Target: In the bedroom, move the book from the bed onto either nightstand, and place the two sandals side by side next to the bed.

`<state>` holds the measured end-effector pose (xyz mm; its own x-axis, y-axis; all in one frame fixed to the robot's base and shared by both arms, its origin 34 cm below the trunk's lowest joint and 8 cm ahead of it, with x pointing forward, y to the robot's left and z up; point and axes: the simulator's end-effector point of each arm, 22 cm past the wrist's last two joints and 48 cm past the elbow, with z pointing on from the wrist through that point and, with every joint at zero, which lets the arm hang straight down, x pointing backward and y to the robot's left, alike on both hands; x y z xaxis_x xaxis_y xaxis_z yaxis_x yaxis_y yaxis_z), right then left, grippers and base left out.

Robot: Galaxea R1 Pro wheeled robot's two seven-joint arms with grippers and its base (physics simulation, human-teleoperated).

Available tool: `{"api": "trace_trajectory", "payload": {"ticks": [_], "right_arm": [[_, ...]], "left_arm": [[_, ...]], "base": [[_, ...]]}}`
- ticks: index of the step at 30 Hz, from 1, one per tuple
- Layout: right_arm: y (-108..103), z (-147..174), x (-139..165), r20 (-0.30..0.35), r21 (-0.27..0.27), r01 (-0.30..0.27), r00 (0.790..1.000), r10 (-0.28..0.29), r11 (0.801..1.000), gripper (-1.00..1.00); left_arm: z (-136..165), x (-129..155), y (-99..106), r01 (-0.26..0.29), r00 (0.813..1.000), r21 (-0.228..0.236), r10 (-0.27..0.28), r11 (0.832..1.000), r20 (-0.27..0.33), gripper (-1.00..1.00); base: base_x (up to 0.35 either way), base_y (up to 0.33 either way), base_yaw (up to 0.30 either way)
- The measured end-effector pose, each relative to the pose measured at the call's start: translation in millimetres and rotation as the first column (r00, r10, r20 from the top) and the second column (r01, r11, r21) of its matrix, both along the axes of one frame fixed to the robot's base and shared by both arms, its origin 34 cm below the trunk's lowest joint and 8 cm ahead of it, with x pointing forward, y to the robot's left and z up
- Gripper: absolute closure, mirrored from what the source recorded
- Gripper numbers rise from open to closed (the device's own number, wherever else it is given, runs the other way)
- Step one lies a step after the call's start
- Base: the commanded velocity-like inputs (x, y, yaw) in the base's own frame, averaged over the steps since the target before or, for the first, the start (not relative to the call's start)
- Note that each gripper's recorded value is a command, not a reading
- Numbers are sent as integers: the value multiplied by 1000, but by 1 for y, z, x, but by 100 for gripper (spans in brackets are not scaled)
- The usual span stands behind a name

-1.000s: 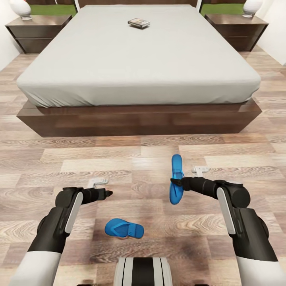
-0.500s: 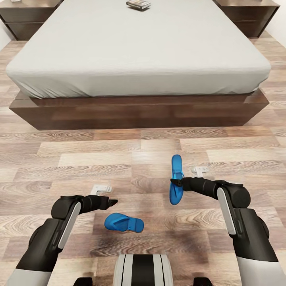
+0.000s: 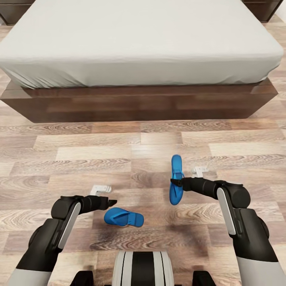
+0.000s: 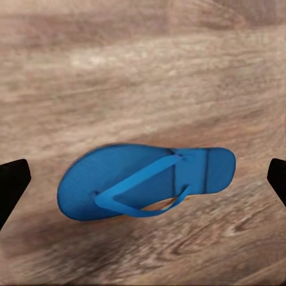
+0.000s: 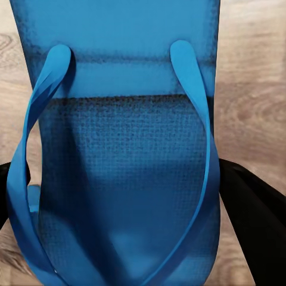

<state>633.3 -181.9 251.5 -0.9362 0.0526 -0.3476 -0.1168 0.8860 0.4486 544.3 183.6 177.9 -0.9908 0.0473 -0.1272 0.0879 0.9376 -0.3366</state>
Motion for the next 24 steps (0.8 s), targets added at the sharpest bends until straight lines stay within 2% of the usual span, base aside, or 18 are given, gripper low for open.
{"api": "trace_trajectory", "payload": {"ticks": [2,6,9,24], "right_arm": [[0,-5,-2,-8,-1,0,1000,0,1000,100],[-2,-14,-6,-25,-4,-1,1000,1,1000,100],[-2,-21,-10,-38,-5,-1,999,1,1000,100],[-3,-49,-23,-87,-4,-2,996,1,1000,100]], "left_arm": [[-4,-1,2,2,1000,15,-2,1000,-3,-100],[-14,-4,13,-5,1000,82,6,997,-9,-100],[-21,-7,17,-10,1000,100,12,995,-19,-100],[-44,-23,19,-15,997,103,22,995,-69,-100]], "base": [[0,0,0],[0,0,0],[0,0,0],[0,0,0]]}}
